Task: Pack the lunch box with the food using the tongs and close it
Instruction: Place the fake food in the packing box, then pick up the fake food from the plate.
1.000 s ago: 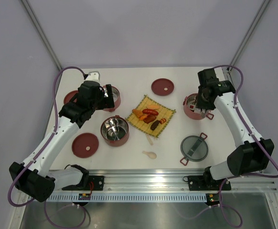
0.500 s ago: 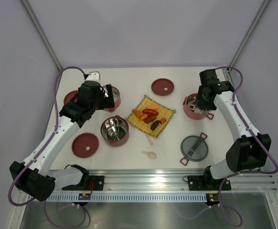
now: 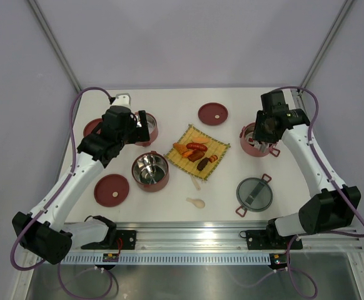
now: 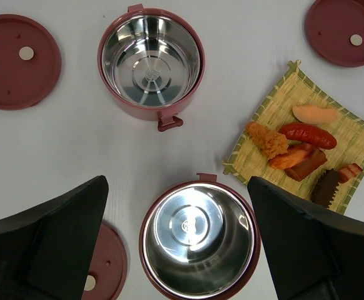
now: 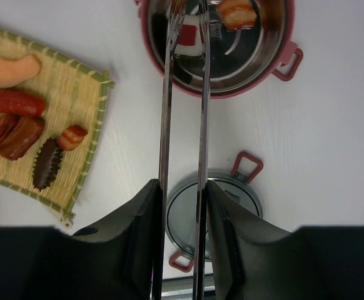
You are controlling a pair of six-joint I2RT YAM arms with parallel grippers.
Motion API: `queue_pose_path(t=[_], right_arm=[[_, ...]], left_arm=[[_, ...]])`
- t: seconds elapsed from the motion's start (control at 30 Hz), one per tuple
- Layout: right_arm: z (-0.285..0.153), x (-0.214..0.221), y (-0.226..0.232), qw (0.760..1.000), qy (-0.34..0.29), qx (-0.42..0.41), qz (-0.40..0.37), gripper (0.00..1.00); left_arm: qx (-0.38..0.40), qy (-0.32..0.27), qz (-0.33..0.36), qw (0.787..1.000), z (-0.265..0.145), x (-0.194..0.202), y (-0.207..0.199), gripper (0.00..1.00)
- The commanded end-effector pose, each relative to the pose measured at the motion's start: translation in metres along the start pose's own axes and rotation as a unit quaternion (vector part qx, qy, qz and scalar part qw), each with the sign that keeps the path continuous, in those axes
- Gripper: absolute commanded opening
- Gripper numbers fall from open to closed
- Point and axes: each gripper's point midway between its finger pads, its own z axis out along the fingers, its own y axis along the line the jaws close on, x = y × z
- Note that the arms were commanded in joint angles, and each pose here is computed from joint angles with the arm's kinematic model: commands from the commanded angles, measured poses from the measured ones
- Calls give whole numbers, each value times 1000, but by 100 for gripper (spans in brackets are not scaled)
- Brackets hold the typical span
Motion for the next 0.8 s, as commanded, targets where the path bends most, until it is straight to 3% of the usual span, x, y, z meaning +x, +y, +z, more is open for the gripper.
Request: queue_pose_path(t=[0.0, 0.27, 0.57, 0.77], right_arm=[[-43, -11, 37, 995, -56, -77, -20, 41], [-61, 45, 97, 980, -10, -139, -143, 41], [-55, 104, 117, 963, 72, -158, -209, 48], [-47, 120, 118, 958, 92, -141, -234, 50]], left_arm=[[-1, -35, -14, 999, -8, -18, 0, 99], [-12, -45, -11, 999, -12, -27, 4, 99], [-9, -43, -18, 999, -15, -24, 4, 99], [-6, -40, -20, 999, -15, -21, 3, 99]])
